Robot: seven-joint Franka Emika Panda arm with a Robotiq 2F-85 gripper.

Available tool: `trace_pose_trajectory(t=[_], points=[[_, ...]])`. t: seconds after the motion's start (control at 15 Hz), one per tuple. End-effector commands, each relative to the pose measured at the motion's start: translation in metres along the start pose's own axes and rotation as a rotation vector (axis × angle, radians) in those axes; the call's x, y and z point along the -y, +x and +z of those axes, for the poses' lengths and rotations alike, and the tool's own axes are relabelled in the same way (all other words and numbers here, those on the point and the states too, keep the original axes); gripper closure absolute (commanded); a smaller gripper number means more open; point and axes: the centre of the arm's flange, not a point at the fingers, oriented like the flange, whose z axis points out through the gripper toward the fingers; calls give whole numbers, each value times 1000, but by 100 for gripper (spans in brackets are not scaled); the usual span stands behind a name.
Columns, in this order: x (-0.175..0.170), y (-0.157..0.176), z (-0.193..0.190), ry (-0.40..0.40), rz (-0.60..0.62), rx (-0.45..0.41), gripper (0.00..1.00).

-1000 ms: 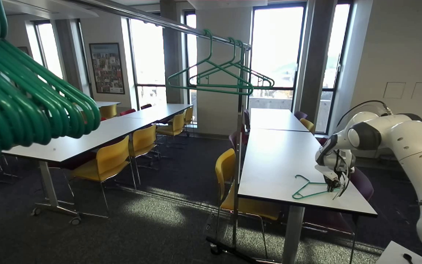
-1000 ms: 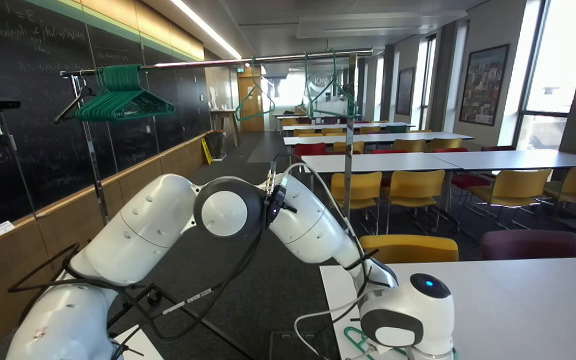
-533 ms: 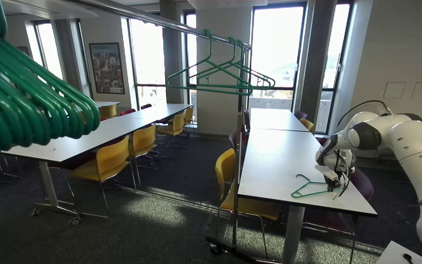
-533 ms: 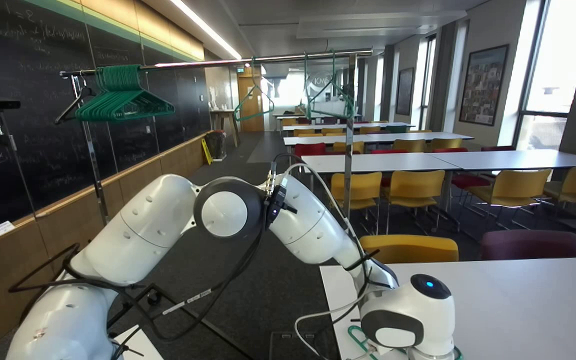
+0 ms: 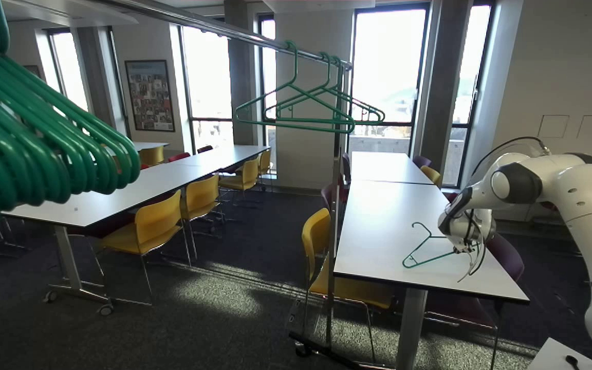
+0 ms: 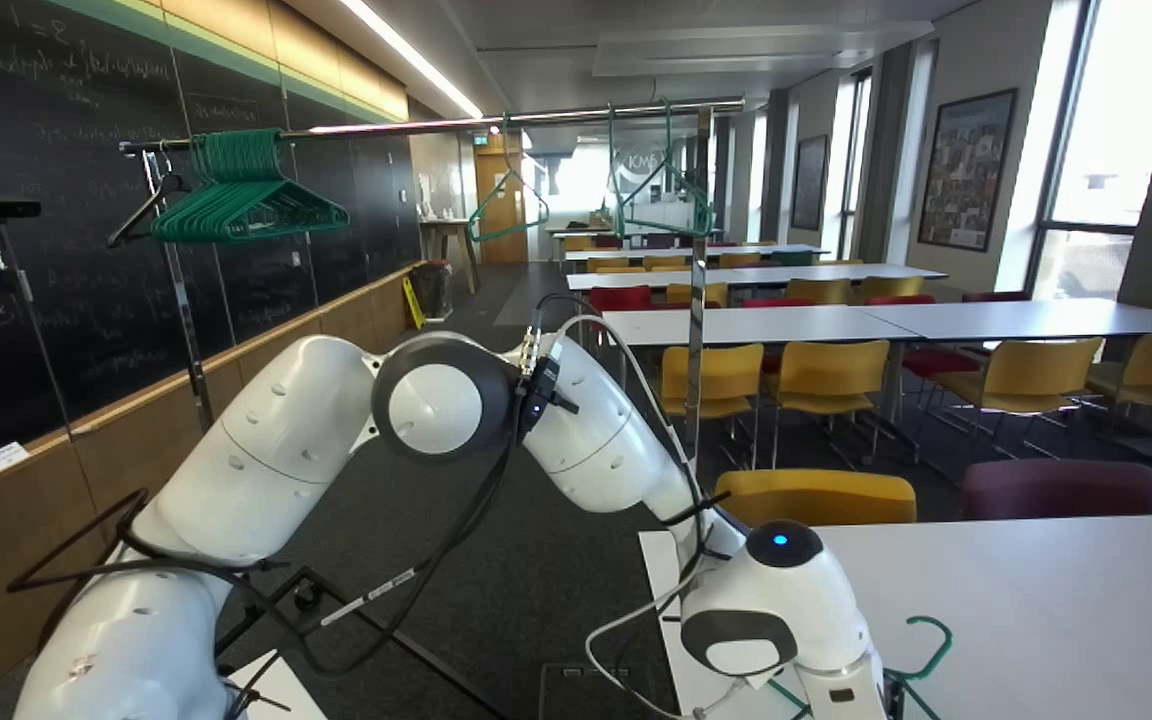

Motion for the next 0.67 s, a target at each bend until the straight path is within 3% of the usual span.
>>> trace_pose_trajectory(t=[0.0,0.6], points=[[-21,-30,-58,120,-16,18,97],[-22,-120,-159,451,-85,60,97]])
